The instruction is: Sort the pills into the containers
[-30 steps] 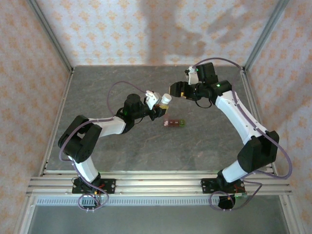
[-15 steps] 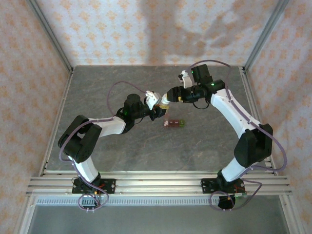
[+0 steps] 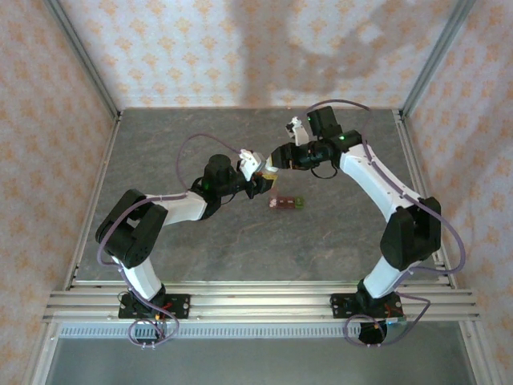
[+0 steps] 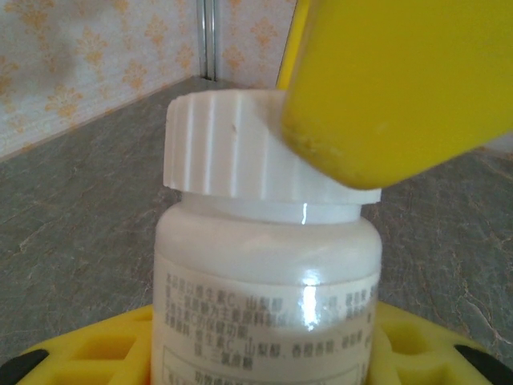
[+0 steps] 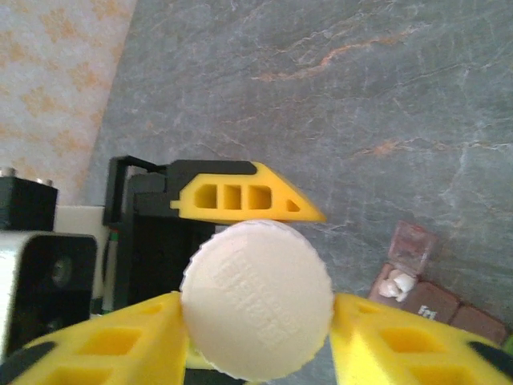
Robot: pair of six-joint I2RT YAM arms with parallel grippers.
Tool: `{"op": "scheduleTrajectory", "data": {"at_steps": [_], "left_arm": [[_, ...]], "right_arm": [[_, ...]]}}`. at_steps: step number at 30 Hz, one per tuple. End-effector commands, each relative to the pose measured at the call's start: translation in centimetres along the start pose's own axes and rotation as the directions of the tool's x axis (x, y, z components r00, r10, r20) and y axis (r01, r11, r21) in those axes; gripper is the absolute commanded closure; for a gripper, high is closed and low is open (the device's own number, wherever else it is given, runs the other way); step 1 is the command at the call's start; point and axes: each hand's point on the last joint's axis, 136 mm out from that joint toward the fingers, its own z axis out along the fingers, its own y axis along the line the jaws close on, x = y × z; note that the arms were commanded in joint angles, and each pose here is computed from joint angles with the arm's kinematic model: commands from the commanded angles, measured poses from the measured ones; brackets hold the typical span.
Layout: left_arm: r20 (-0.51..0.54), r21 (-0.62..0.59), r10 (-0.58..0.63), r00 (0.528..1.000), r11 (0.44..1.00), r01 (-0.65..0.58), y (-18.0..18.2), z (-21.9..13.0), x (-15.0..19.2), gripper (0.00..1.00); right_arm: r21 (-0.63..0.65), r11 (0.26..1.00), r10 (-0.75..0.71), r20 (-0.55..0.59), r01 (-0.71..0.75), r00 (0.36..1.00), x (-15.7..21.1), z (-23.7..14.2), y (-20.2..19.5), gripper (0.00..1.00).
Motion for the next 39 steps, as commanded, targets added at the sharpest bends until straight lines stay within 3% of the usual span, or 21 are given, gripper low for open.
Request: {"op": "scheduleTrajectory", "data": {"at_steps": [1,6,10,13,16,26,35,39], "left_arm": [[0.089,0.023,0.045,0.995,0.999,-0.047,-0.7,-0.2,-3.6,1.00],[0.091,0.017,0.048,0.995,0.999,-0.050,-0.6,-0.2,-3.6,1.00],[0.097,0.007,0.050,0.994,0.999,-0.051,-0.4,-0.2,-3.7,1.00],[0.100,0.001,0.049,0.994,0.999,-0.049,-0.3,-0.3,-3.8,1.00],[0.098,-0.002,0.052,0.994,0.999,-0.052,-0.3,-0.3,-3.8,1.00],[0.097,0.005,0.052,0.994,0.999,-0.053,-0.5,-0.4,-3.7,1.00],[0.102,0.014,0.052,0.993,0.998,-0.053,-0.6,-0.4,-3.9,1.00],[0.099,0.021,0.050,0.994,0.998,-0.053,-0.8,-0.4,-3.8,1.00]], "right_arm": [[-0.015,1.000,0.011,0.031,-0.011,0.999,-1.1,0.0,0.5,0.58],[0.051,0.989,0.139,0.046,-0.142,0.989,-0.6,0.9,-0.2,0.65],[0.178,0.920,0.332,0.114,-0.348,0.936,0.6,2.5,-2.1,0.64],[0.104,0.886,0.434,0.158,-0.452,0.887,0.7,3.8,-1.7,0.62],[0.093,0.887,0.431,0.187,-0.453,0.882,0.1,3.4,-0.9,0.57],[0.094,0.908,0.369,0.283,-0.409,0.885,-1.9,-2.2,0.0,0.26],[0.082,0.922,0.333,0.331,-0.378,0.883,-2.2,-5.3,-0.6,0.21],[0.084,0.956,0.237,0.334,-0.280,0.912,-3.2,-6.1,-0.7,0.22]]}}
